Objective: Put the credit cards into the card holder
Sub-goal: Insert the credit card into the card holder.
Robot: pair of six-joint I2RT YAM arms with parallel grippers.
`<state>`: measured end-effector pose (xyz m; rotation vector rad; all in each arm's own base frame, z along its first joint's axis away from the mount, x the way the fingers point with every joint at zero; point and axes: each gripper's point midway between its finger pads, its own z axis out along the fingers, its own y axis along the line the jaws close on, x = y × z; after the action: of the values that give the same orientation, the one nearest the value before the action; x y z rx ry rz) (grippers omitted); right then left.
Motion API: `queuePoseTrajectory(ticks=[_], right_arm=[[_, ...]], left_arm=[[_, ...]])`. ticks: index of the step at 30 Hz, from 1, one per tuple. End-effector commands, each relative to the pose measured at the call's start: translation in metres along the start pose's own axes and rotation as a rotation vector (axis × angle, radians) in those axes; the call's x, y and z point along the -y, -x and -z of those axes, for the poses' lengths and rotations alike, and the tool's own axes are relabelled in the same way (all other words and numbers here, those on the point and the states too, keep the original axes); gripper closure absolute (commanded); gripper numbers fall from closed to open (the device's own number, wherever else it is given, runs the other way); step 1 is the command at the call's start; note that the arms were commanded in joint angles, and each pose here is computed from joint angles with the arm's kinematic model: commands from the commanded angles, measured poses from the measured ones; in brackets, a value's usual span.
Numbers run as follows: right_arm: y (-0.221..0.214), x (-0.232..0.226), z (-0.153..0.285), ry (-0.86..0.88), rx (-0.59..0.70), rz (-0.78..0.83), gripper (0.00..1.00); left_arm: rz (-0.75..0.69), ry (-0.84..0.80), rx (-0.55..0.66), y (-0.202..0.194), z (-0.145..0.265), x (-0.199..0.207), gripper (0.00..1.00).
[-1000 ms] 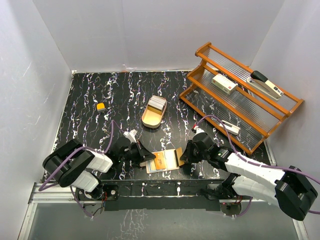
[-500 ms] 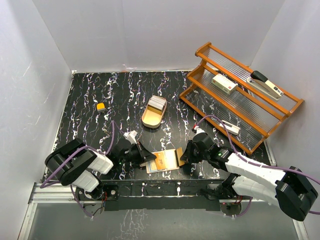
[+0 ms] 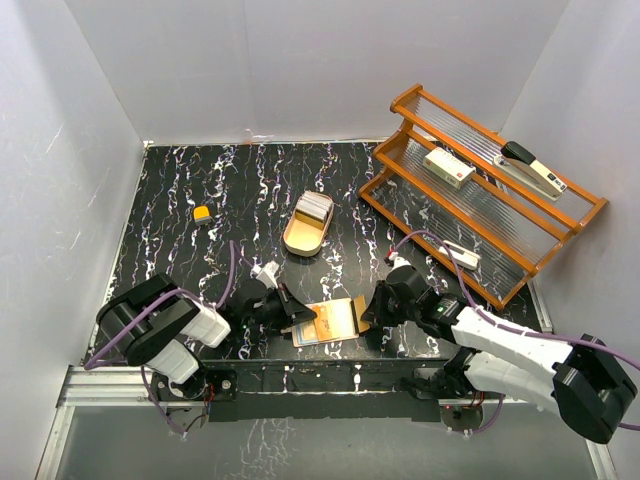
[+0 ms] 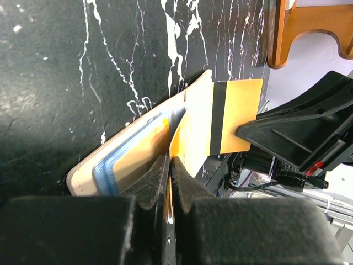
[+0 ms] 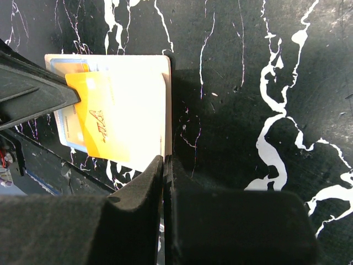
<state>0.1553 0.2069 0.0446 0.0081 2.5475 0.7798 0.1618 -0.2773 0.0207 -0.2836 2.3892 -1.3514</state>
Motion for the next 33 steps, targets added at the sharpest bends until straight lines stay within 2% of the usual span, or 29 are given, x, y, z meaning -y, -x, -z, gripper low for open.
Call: queuePoseTrajectory(ticks=[1,4,12,16,23,25,33], right_arm=[[-0.005,0.014,0.002,-0.051,-0.002,-0.003,1.00],[-0.004,0.014,0.003,-0.055,0.001,0.001,1.00],[-0.005,0.012,0.005,-0.050,-0.005,0.000,1.00],[0.002,0.005,0.013,-0.037,0.014,-0.002,1.00],[0.014,-0.006,0.027,-0.007,0.060,-0.001,1.00],[0.020,-0.007,0.030,-0.021,0.075,0.004,1.00],[0.032,-0.004,0.025,-0.082,0.089,0.036,1.00]], left_arm=[[-0.019,0.066,-0.008,-0.002,-0.007,-0.014,1.00],[-0.029,0.049,-0.022,-0.001,-0.011,-0.007,1.00],[-0.037,0.117,-0.014,0.004,-0.006,-0.008,0.68],[-0.067,0.188,-0.005,0.010,0.002,-0.008,0.58],[-0.133,0.188,0.037,0.028,0.014,0.020,0.43],[-0.130,0.184,0.039,0.029,0.016,0.025,0.35],[-0.030,0.182,-0.009,0.019,0.017,0.031,0.32]])
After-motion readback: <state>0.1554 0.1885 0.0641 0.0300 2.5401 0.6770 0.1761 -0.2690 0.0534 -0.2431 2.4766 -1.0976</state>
